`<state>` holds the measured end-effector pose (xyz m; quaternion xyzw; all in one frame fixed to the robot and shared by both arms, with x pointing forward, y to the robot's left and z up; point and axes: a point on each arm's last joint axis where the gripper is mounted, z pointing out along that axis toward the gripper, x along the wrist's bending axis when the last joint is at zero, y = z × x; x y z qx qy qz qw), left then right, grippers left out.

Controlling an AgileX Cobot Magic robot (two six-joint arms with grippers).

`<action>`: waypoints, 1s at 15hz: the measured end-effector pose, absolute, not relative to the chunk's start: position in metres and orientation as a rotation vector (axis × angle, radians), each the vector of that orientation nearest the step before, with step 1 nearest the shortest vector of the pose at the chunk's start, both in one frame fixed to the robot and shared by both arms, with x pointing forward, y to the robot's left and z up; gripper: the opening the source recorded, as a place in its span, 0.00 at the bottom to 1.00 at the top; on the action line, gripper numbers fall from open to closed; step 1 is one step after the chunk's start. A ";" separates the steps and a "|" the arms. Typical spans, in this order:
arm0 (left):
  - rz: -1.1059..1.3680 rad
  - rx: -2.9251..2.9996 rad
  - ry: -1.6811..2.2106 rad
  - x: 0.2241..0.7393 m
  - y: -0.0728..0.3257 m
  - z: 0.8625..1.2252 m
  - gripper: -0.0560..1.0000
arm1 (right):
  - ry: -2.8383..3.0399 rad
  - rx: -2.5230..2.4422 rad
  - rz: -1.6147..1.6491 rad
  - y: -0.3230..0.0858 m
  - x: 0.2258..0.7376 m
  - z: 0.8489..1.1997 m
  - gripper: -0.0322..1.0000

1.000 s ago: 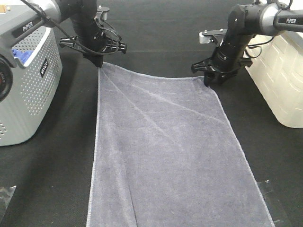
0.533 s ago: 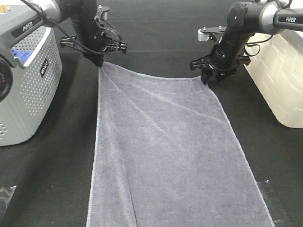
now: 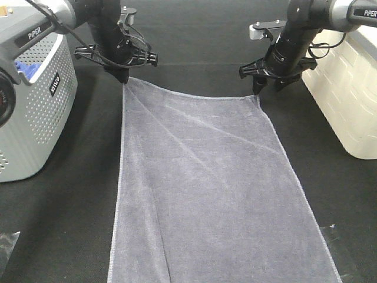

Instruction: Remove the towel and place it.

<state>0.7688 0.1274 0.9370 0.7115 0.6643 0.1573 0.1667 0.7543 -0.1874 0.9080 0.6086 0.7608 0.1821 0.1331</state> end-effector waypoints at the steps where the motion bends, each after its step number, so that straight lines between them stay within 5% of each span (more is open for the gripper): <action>1: 0.448 2.025 1.891 0.769 0.127 0.937 0.05 | 2.212 1.770 0.519 -0.187 0.755 0.901 0.55; 7: 0.448 2.025 1.891 0.769 0.127 0.937 0.05 | 2.235 1.789 0.480 -0.187 0.756 0.875 0.51; 8: 0.448 2.025 1.891 0.769 0.127 0.937 0.05 | 2.235 1.789 0.480 -0.187 0.756 0.875 0.46; 11: 0.448 2.025 1.891 0.769 0.127 0.937 0.05 | 2.241 1.795 0.497 -0.183 0.755 0.876 0.05; 15: 0.447 2.025 1.889 0.769 0.127 0.937 0.05 | 2.248 1.758 0.456 -0.188 0.753 0.887 0.03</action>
